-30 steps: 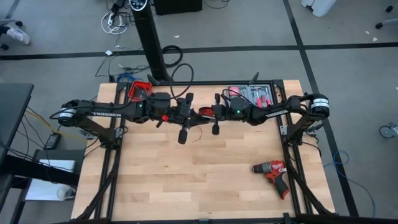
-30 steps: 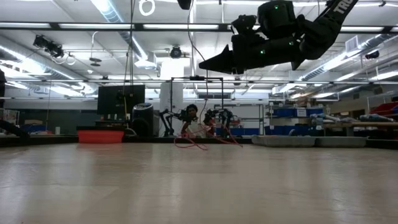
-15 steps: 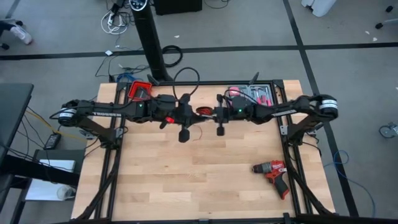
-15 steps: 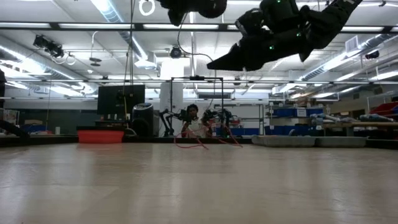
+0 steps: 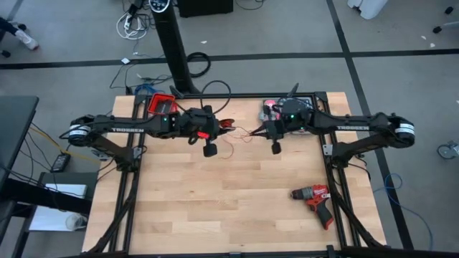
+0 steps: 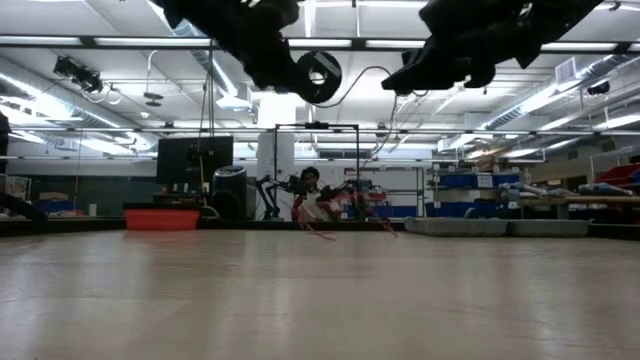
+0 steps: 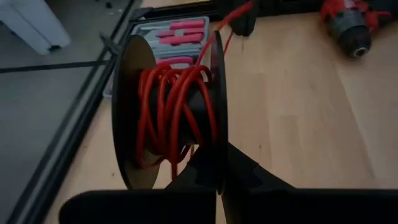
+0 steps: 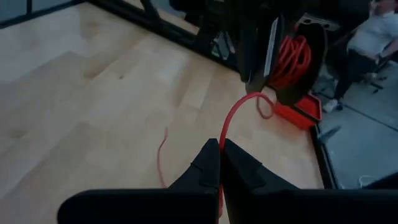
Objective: Coil cords
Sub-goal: Coil the red wire onto the black spool
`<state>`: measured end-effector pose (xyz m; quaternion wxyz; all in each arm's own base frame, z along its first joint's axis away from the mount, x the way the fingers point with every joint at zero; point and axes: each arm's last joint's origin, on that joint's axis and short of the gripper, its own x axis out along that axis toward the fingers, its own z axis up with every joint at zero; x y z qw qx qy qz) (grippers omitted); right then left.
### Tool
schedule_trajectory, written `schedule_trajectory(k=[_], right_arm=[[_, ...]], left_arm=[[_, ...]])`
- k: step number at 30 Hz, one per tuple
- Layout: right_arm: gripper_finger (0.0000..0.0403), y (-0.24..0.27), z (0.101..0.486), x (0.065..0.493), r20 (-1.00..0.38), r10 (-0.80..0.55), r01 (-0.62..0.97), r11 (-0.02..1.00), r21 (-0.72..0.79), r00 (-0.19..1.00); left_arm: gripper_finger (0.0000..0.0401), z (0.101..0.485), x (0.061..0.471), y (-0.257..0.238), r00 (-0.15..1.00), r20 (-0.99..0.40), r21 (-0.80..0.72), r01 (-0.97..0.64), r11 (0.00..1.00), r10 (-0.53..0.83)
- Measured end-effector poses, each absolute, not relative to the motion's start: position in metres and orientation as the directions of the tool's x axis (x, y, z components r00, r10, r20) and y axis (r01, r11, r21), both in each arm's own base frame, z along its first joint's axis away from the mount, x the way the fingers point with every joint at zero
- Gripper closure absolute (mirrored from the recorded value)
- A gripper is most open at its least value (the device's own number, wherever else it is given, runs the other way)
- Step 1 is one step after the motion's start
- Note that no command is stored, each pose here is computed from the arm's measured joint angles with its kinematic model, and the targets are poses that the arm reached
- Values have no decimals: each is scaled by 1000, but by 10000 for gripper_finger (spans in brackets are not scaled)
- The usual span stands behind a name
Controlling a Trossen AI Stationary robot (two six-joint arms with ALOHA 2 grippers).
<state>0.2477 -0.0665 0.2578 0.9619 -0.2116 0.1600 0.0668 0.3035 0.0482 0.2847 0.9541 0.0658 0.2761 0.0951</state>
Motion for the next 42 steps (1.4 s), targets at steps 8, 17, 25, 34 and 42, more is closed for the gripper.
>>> schedule_trajectory(k=[8, 17, 25, 34, 42], right_arm=[[401, -61, 277, 234, -258, 101, -203, 890, -409, 961], [402, -58, 278, 264, -40, 346, -332, 855, -399, 937], [402, -67, 273, 285, -113, 433, -446, 838, -314, 894], [401, -67, 287, 286, -120, 590, -602, 773, -199, 798], [401, -72, 289, 282, -113, 609, -619, 772, -145, 785]], left_arm=[[396, 266, 299, 57, 848, -518, 103, -68, 992, 112], [396, 250, 317, 60, 887, -457, 20, 75, 997, -57], [396, 233, 329, 48, 843, -423, -102, 321, 942, -333], [396, 234, 333, 42, 823, -372, -117, 417, 901, -429], [396, 235, 334, 43, 836, -362, -100, 406, 908, -413]])
